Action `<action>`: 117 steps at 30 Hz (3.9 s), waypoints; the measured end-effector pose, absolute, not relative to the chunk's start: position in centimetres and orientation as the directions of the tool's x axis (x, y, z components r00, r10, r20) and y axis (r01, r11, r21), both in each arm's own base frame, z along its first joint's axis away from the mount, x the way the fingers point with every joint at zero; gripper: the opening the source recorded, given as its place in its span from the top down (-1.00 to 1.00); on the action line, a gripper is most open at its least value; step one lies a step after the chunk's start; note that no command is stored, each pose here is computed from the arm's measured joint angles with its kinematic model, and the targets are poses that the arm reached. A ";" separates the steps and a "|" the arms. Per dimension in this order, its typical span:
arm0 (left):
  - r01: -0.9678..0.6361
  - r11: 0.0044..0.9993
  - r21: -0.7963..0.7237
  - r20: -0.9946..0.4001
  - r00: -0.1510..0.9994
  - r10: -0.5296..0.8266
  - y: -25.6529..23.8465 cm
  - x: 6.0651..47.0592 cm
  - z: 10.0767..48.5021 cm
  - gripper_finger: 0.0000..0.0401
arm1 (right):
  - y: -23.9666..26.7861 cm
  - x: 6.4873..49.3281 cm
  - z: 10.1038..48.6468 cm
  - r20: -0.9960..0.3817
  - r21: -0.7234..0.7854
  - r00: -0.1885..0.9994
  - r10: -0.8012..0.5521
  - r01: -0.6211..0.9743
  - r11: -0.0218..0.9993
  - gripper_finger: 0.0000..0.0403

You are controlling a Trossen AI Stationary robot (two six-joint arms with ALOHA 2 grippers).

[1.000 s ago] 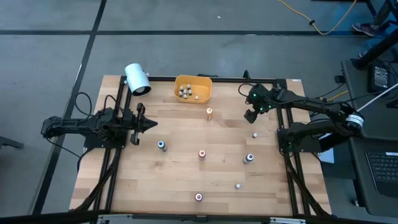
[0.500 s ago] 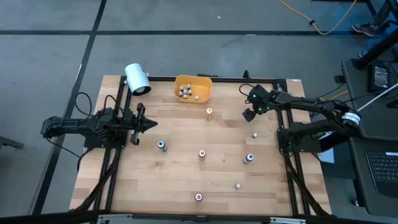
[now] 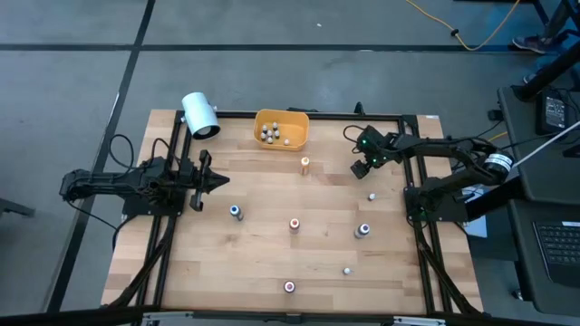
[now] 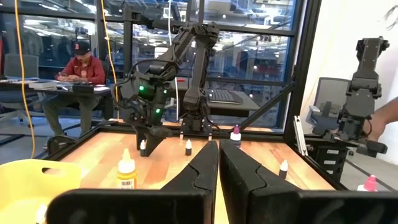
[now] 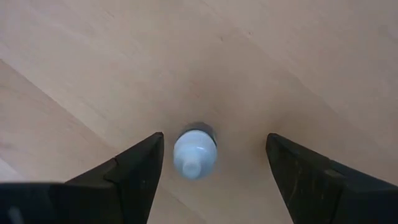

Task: Pick & Place food coloring
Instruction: Put the small blue food coloring bottle into the yellow bin

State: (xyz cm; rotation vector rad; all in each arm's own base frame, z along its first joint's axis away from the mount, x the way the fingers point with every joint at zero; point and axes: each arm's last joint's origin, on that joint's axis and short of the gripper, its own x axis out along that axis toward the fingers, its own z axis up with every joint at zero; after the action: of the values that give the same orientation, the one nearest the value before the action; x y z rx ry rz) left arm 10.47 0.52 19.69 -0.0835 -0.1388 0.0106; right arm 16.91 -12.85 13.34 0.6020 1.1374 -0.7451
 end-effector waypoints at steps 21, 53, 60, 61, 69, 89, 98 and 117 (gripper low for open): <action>-0.005 0.996 -0.084 0.138 0.990 0.016 0.5 10.5 19.7 0.96 | -13.3 17.6 16.1 -0.969 0.028 0.187 -0.162 0.732 0.680 -0.41; -0.005 0.996 -0.084 0.138 0.990 0.016 0.5 10.5 19.7 0.95 | -13.3 17.7 16.1 -0.967 0.030 0.193 -0.163 0.729 0.684 0.45; -0.005 0.996 -0.084 0.138 0.990 0.016 0.5 10.5 19.7 0.95 | -13.3 17.8 16.2 -0.966 0.073 0.226 -0.126 0.704 0.707 0.67; -0.005 0.996 -0.084 0.138 0.990 0.016 0.5 10.5 19.7 0.96 | -13.3 17.9 16.3 -0.966 0.078 0.228 -0.119 0.701 0.708 0.69; -0.005 0.996 -0.084 0.138 0.990 0.016 0.5 10.5 19.7 0.94 | -14.3 19.3 19.8 -0.951 0.087 0.278 -0.138 0.667 0.740 0.65; -0.005 0.996 -0.084 0.138 0.990 0.016 0.5 10.5 19.7 0.95 | -19.4 26.2 34.3 -0.814 0.046 0.522 -0.255 0.495 0.868 0.72; -0.005 0.996 -0.084 0.138 0.990 0.016 0.5 10.5 19.7 0.94 | -24.2 33.6 33.7 -0.798 0.039 0.562 -0.217 0.408 0.912 0.71; -0.005 0.996 -0.084 0.138 0.990 0.016 0.5 10.5 19.7 0.95 | -26.9 42.8 24.6 -0.870 0.060 0.485 -0.091 0.287 0.956 0.70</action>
State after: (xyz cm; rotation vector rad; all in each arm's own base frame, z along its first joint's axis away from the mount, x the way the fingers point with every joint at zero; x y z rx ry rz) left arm 10.46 0.52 19.69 -0.0835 -0.1389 0.0105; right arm 42.82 -26.90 24.64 0.2076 1.0416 -0.2322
